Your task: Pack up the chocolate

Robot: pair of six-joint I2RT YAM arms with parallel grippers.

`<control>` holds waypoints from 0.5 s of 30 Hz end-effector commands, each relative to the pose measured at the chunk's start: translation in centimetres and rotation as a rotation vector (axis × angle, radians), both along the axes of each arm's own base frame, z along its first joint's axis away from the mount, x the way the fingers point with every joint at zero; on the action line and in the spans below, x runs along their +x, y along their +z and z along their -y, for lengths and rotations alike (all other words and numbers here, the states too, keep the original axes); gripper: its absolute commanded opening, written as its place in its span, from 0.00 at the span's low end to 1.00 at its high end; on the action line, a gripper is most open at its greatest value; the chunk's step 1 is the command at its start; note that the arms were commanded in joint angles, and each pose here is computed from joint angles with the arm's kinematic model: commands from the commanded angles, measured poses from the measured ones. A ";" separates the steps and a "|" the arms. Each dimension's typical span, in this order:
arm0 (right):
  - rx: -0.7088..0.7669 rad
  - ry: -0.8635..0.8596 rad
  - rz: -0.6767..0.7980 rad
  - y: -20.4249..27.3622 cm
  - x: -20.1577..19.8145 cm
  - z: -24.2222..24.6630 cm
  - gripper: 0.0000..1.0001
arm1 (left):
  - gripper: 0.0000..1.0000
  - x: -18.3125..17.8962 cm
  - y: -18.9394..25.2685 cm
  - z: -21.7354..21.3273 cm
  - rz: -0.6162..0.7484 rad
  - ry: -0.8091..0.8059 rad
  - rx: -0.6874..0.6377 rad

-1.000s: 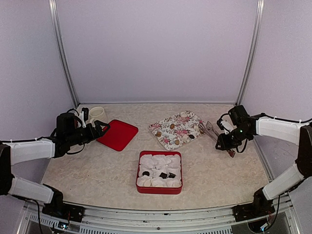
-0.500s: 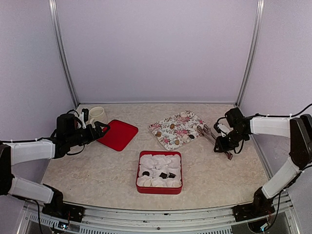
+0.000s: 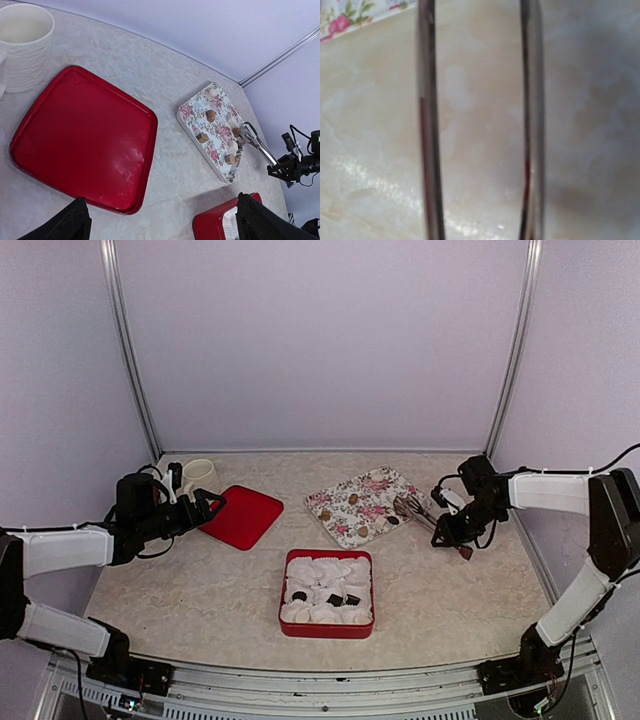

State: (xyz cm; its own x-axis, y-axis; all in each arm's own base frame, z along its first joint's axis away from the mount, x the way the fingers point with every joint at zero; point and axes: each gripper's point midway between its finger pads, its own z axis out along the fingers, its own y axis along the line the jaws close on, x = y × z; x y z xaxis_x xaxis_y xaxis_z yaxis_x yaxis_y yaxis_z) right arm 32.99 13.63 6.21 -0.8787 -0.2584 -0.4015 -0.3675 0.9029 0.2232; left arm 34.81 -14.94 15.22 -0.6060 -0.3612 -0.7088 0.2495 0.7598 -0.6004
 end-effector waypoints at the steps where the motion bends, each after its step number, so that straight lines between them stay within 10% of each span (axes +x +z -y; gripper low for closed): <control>1: -0.022 0.004 -0.009 0.0 0.7 0.3 0.34 | 0.99 0.0 -0.3 0.0 0.004 -0.009 -0.004; 15: -0.108 -0.003 -0.019 -0.2 1.6 0.9 0.35 | 0.99 0.6 -0.6 -0.9 -0.002 0.014 -0.007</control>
State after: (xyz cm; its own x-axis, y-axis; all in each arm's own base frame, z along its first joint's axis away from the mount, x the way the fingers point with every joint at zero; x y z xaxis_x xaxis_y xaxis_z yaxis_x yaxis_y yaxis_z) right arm 33.93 12.87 5.91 -0.8872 -0.2795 -0.3672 -0.3577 0.9192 0.1645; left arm 34.87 -14.98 14.86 -0.6137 -0.3590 -0.7032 0.2468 0.7588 -0.6028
